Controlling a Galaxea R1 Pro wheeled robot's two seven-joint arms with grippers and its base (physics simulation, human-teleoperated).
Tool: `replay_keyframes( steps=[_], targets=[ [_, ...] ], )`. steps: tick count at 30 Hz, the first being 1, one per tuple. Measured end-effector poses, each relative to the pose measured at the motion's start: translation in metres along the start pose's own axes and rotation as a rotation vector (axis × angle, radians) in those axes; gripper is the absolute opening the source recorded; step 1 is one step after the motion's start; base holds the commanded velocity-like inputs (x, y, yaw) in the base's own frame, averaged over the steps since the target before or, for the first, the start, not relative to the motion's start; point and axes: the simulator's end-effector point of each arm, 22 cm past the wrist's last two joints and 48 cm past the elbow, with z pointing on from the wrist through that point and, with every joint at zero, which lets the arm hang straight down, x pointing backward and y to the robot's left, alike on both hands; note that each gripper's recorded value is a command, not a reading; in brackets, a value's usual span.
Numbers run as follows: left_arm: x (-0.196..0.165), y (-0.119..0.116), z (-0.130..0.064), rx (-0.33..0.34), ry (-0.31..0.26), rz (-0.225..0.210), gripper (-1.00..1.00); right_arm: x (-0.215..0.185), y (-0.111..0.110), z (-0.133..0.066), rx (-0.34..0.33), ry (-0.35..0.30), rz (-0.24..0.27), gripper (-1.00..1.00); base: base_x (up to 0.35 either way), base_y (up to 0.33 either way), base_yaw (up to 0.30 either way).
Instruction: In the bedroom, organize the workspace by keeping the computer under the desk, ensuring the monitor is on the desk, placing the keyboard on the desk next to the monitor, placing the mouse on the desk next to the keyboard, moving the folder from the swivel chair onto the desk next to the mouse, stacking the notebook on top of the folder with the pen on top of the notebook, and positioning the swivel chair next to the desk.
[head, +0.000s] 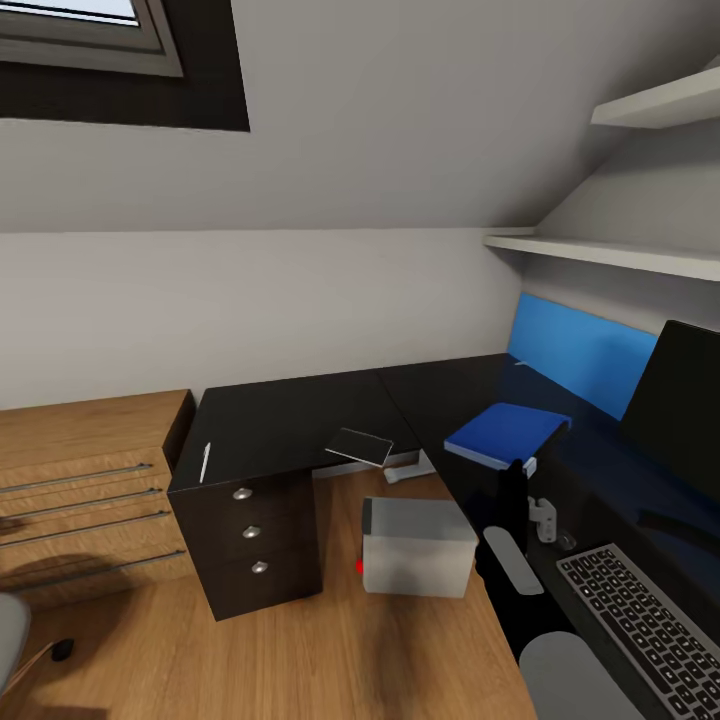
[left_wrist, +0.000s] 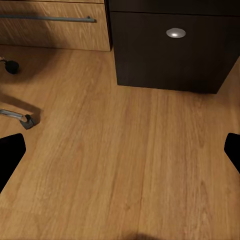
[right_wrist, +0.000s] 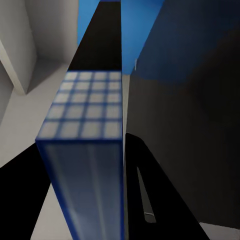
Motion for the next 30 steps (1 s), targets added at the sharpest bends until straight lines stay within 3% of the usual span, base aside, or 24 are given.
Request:
replay_keyframes(
  steps=[30],
  targets=[
    [0.0,0.0,0.001,0.006,-0.002,0.004,1.0,0.006,-0.017,-0.006,0.031,0.018,-0.015,-1.0,-0.03,0.0,-0.02]
  ],
)
